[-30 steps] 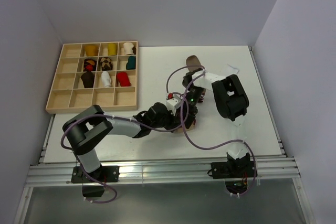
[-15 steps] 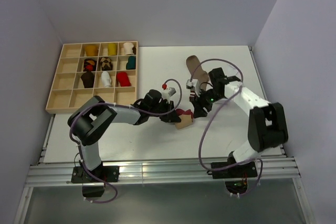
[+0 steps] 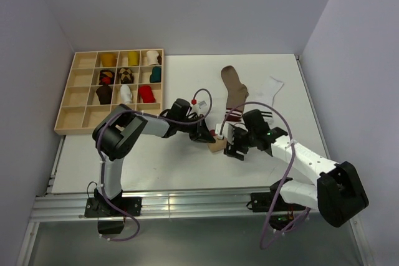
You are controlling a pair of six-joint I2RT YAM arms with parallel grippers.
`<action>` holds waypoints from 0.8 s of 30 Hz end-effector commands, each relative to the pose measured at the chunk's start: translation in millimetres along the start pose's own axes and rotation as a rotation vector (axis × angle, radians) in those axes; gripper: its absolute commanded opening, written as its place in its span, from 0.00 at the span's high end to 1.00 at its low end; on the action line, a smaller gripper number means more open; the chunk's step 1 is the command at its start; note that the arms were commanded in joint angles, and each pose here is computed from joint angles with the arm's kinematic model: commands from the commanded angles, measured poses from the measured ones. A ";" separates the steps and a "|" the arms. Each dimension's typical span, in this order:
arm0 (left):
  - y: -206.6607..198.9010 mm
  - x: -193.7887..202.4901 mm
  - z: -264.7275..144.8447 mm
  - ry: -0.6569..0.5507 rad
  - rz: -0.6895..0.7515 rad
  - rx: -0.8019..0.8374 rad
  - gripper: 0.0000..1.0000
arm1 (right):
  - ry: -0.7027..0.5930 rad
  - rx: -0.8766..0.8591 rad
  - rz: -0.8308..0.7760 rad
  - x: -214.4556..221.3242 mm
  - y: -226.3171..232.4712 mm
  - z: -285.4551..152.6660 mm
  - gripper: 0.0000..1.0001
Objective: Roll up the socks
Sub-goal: Roll the sock at the center of the board.
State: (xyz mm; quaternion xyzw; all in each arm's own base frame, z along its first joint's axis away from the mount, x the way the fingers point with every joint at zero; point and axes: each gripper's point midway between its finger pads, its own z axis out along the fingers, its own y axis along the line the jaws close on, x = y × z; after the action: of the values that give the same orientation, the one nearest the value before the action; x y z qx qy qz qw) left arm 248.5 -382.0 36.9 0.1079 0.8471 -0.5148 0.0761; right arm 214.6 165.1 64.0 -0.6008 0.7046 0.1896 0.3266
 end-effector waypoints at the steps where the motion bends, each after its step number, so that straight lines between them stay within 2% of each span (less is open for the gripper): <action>1: 51.9 43.5 6.2 0.118 -0.183 -0.156 1.00 | -0.022 0.117 -0.159 -14.9 -12.6 8.5 0.24; 6: 58.0 44.1 7.4 0.130 -0.212 -0.183 1.00 | -0.017 0.187 -0.246 -17.7 -19.8 19.5 0.18; 12: 56.5 44.3 7.2 0.148 -0.227 -0.173 0.99 | 0.042 0.230 -0.321 -7.6 -23.6 33.8 0.17; 14: 56.4 44.8 7.4 0.153 -0.232 -0.167 1.00 | 0.008 0.293 -0.363 -18.1 -33.0 34.9 0.17; 18: 58.8 46.1 7.2 0.161 -0.240 -0.176 1.00 | 0.019 0.342 -0.398 -14.6 -32.7 36.7 0.17; 24: 61.4 46.8 7.9 0.166 -0.257 -0.172 1.00 | -0.030 0.491 -0.435 -25.3 -45.8 21.0 0.18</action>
State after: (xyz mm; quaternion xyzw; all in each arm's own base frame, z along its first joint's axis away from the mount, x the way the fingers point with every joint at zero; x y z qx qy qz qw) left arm 249.4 -383.3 33.1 0.0760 0.8485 -0.5235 0.0126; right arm 244.9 181.5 35.2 -0.6687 0.6079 -0.0106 0.4280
